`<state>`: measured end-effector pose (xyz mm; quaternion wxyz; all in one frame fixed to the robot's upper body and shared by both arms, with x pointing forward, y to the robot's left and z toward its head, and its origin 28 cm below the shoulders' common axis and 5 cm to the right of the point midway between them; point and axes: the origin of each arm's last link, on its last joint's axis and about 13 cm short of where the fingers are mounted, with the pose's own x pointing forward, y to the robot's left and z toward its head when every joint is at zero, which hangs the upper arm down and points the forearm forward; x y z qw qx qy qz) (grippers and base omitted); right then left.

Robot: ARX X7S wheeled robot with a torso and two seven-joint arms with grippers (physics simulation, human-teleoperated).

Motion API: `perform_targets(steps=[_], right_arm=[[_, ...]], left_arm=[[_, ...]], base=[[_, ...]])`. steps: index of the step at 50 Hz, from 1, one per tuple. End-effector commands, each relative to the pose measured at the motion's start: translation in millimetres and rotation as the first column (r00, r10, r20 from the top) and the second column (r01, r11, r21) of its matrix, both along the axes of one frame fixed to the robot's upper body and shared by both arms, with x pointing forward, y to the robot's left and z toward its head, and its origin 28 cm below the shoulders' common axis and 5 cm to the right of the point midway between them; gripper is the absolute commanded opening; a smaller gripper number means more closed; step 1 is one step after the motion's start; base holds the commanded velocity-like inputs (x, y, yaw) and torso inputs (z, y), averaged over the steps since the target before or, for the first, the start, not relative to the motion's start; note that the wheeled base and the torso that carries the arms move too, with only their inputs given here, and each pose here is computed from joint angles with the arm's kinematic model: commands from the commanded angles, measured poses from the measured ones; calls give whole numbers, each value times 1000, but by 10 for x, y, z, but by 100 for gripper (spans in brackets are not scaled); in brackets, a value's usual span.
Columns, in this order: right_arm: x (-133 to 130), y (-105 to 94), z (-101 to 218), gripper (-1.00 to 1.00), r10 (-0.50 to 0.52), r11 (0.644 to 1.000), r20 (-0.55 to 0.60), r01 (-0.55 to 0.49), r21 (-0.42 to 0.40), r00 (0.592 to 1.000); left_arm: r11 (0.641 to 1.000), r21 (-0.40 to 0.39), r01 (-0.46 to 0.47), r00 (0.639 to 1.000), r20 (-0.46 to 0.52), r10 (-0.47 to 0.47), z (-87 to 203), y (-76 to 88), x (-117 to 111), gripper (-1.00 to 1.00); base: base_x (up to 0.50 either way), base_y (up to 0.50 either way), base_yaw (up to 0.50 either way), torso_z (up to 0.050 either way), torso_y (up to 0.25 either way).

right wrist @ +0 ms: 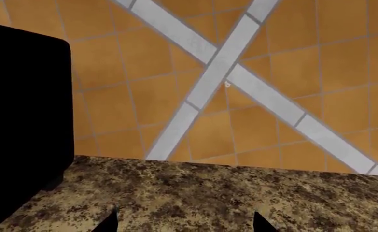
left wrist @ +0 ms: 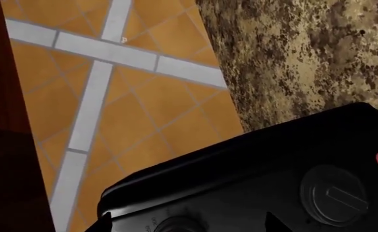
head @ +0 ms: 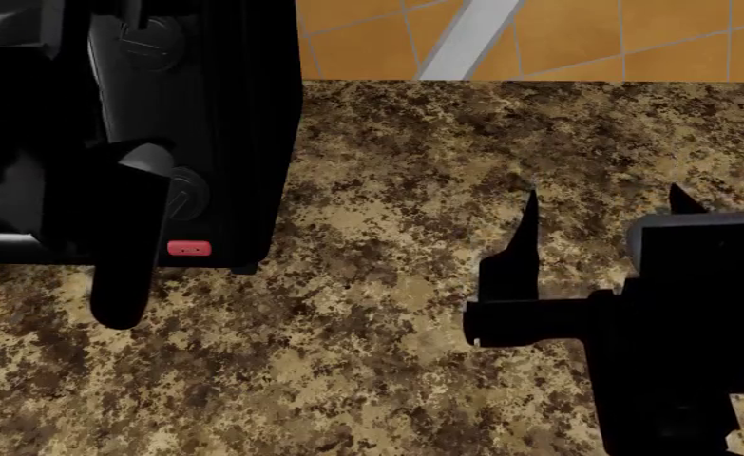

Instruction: Decrease the toaster oven temperature.

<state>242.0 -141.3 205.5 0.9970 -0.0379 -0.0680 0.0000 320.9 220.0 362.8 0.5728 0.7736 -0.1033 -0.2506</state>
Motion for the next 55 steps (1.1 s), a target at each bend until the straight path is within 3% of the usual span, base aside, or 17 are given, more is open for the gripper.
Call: perform_targets(steps=[1, 44, 45, 55], right_arm=[[2, -2, -19, 100, 0, 1000, -5, 0, 3, 1000], [63, 13, -80, 100, 12, 1000, -21, -12, 13, 1000], [65, 11, -81, 100, 11, 1000, -21, -11, 14, 1000], [52, 5, -100, 100, 7, 1000, -22, -7, 18, 1000]], left_arm=[[1000, 2, -12, 1000, -12, 12, -54, 13, 29, 100], [984, 51, -170, 983, -65, 173, -155, 173, 45, 100], [983, 44, -179, 982, -59, 182, -147, 174, 51, -100], [979, 28, -204, 978, -45, 205, -124, 168, 32, -100]], base=[[0, 0, 0, 0, 0], [0, 0, 0, 0, 0], [0, 0, 3, 0, 0], [-1, 3, 5, 0, 0]])
